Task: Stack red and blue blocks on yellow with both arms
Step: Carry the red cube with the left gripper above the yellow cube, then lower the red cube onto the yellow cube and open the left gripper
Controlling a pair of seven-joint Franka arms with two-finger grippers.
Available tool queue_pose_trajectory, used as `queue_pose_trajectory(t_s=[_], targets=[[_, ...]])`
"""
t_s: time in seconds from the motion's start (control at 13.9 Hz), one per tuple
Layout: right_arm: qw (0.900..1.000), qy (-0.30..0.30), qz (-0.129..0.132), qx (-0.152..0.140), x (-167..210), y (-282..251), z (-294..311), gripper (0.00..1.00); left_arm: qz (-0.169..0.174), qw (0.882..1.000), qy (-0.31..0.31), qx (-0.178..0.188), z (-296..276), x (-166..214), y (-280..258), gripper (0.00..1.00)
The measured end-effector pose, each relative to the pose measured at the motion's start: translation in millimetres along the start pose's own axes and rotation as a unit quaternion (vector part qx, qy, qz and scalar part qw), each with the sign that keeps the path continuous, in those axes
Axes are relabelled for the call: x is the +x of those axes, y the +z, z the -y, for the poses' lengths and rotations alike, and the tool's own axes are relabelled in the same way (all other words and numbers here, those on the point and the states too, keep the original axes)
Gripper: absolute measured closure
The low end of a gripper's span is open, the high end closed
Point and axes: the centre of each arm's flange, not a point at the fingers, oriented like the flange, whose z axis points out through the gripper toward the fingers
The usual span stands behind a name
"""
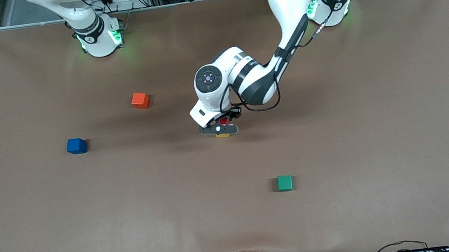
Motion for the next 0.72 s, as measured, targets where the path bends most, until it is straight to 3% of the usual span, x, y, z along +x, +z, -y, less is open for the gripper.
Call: queue_pose_trajectory(t_s=[0.72], targets=[[1.0, 0.002, 0.0, 0.0, -0.1, -0.2, -1.7, 0.0, 0.0, 1.0, -0.005, 0.0, -5.3, 1.4, 8.7, 0.44]])
